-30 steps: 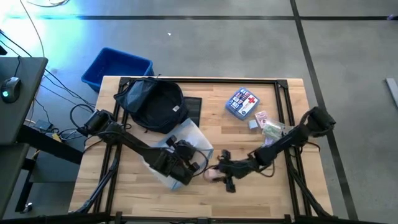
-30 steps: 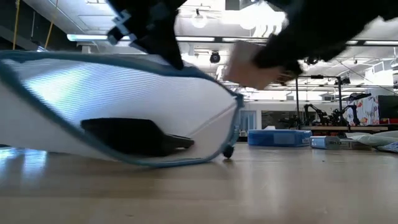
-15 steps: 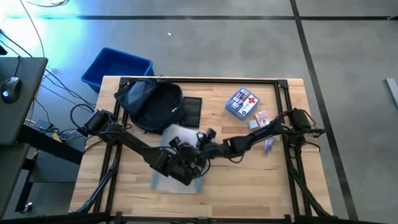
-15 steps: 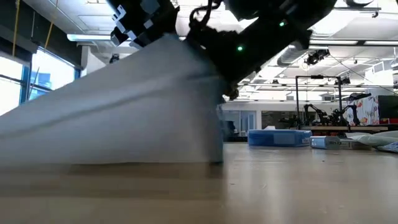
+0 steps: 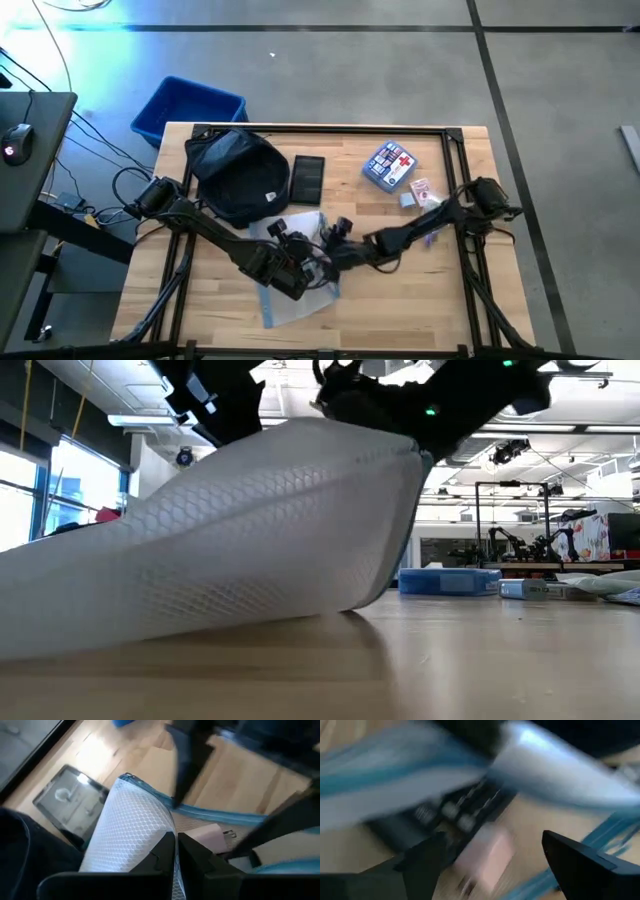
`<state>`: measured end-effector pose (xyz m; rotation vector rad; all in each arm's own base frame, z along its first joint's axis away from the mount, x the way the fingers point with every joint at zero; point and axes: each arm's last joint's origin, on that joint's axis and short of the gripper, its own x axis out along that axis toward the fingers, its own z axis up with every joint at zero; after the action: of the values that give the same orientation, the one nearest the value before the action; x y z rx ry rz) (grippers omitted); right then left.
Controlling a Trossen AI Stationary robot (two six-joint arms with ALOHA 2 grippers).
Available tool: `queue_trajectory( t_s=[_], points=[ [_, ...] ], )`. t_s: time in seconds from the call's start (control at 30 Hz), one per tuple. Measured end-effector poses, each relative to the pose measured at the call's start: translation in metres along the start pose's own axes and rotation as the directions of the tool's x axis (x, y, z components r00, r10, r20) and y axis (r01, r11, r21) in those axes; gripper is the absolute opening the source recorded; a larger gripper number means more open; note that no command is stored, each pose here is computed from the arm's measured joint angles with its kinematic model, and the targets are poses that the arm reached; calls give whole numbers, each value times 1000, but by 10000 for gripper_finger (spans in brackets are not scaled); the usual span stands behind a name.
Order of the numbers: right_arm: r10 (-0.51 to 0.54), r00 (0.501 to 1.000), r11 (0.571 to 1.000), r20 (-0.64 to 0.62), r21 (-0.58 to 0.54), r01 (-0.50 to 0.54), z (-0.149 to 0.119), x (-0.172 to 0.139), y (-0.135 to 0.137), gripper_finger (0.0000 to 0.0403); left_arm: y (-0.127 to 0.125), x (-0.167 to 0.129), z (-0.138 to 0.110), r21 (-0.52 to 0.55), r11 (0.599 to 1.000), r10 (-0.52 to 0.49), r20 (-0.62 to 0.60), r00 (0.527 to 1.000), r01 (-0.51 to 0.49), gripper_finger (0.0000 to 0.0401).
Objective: Unpack backpack
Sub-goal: Put the pink charger adapter into the transparent zip bag
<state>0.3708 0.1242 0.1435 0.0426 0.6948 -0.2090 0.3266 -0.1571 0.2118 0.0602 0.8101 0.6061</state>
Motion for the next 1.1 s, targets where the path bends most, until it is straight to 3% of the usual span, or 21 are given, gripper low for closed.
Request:
queue_trajectory(
  t_s=[0.13, 0.23, 0.33, 0.47, 0.6, 0.77, 0.87, 1.1],
  points=[
    [88, 996, 996, -34, -10, -89, -15, -15, 30, 290, -1, 4, 8, 69, 997, -21, 38, 999, 19, 0],
    [140, 990, 989, 15, -41, -140, -21, -29, 53, 282, -8, 8, 19, 206, 976, -90, 100, 991, 68, 0],
    [124, 992, 990, 34, -68, -121, -23, -36, 63, 277, -16, 7, 26, 295, 946, -179, 140, 974, 131, 0],
    [78, 992, 989, -103, -118, -90, -30, -39, 60, 276, -23, -1, 22, 350, 919, -238, 129, 963, 180, 0],
    [76, 979, 978, -189, -177, -110, -33, -40, 58, 276, -23, -2, 19, 347, 922, -225, 122, 967, 171, 0],
    [77, 977, 964, -200, -237, -124, -27, -47, 65, 276, -24, 2, 17, 339, 925, -218, 109, 970, 170, 0],
    [145, 963, 941, -229, -269, -206, -25, -49, 69, 276, -25, 3, 16, 335, 925, -223, 101, 970, 178, 0],
    [165, 966, 959, -199, -196, -204, -28, -40, 61, 277, -25, 3, 16, 323, 928, -229, 96, 969, 187, 0]
  ],
)
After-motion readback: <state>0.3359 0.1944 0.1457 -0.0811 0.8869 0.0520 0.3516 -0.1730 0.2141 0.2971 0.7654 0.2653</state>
